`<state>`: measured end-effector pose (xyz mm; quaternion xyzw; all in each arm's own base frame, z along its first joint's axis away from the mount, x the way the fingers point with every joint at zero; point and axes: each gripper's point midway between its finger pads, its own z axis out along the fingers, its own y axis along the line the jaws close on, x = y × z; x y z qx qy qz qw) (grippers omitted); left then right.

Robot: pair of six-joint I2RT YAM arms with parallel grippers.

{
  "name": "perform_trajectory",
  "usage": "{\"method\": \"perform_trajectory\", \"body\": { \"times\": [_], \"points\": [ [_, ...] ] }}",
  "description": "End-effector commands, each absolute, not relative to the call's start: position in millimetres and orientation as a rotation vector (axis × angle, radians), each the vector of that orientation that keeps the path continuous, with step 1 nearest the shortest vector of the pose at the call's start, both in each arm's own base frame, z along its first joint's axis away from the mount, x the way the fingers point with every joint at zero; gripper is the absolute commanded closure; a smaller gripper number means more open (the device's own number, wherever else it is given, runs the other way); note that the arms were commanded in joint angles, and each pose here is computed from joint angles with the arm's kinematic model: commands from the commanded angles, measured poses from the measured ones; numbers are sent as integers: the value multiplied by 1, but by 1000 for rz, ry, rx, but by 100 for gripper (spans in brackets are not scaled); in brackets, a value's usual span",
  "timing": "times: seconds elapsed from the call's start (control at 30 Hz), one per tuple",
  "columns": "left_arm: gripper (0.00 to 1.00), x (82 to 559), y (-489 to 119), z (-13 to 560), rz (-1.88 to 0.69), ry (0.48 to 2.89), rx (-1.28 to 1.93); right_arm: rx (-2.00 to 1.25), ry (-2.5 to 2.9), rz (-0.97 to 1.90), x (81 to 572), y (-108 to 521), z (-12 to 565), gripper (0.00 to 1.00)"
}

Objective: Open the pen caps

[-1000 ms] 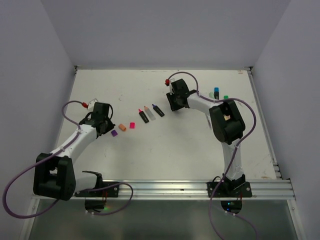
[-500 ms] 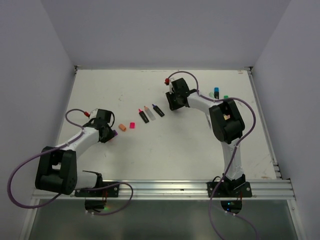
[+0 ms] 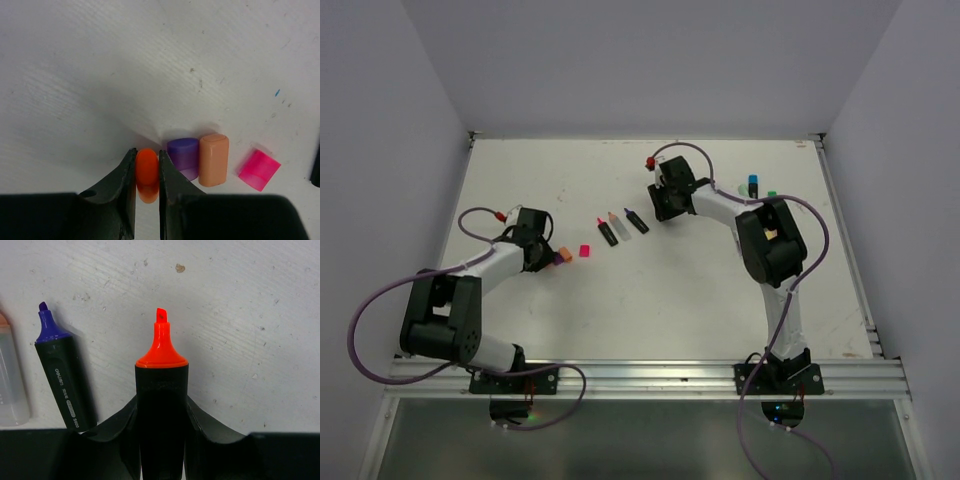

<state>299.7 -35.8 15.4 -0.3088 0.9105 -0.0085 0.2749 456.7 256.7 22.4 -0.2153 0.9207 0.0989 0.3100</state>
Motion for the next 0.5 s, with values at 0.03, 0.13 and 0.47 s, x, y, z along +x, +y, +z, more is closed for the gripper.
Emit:
{"method": "perform_trajectory", "body": {
  "times": [0.03, 0.13, 0.47],
  "points": [
    [100, 315, -48, 12, -113, 2458, -820, -588, 2414, 336, 458, 276, 31, 73],
    [100, 321, -52, 16, -138, 2460, -804, -583, 2416, 327, 459, 276, 30, 73],
    [85, 300, -40, 4, -55, 2469, -822, -608, 2422, 350, 455, 282, 30, 64]
  ]
}}
